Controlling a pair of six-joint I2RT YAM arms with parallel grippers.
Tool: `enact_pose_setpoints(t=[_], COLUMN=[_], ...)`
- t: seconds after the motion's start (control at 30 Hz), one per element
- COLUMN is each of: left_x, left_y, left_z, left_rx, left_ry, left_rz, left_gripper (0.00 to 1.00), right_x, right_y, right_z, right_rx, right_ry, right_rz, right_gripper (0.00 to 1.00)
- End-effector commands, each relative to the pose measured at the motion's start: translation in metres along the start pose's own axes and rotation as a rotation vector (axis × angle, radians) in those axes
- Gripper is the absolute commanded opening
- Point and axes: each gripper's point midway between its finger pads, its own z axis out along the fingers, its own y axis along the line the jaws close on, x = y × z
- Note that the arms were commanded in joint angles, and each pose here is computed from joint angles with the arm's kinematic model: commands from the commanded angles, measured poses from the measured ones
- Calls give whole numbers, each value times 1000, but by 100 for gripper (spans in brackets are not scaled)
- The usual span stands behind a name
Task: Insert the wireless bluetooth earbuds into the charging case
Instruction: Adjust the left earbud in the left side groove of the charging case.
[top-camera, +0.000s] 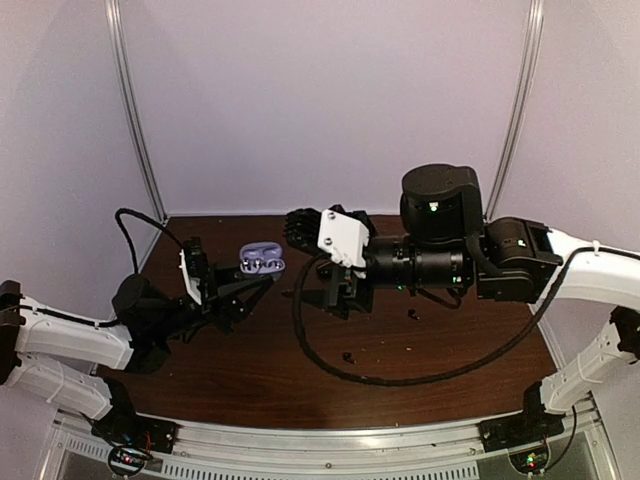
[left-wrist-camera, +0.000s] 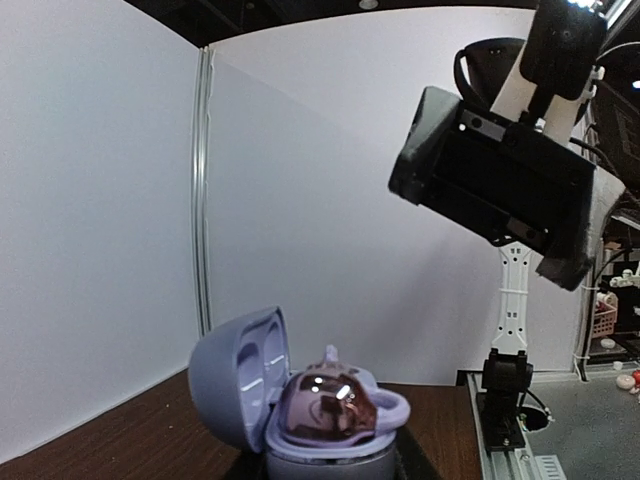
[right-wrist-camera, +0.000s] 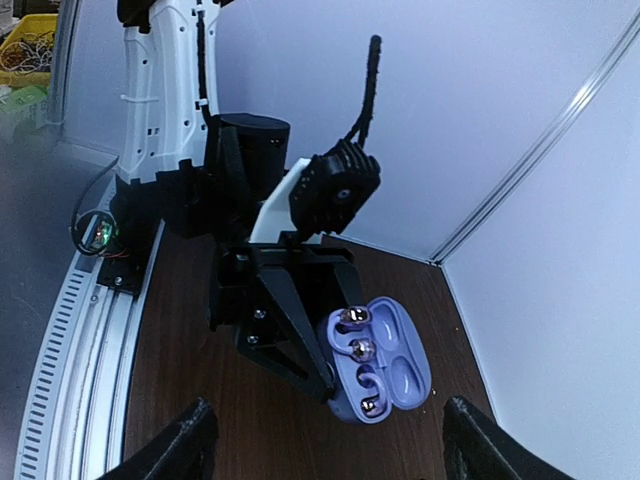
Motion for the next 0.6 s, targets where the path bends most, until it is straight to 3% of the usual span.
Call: enact_pose_setpoints(t=[0.0, 0.57], left_x=[-6, -1], left_y=[-14, -30], left_z=[3, 11], left_rx=[86, 171], left_ry=[-2, 26], left_rz=[-37, -73], left_gripper=[0, 0], right_x=[-6, 2], right_y=[25, 39], right_z=[9, 33], right_rx=[-59, -65], right_ry=[18, 62], right_rz=[-109, -179], right_gripper=[76, 75])
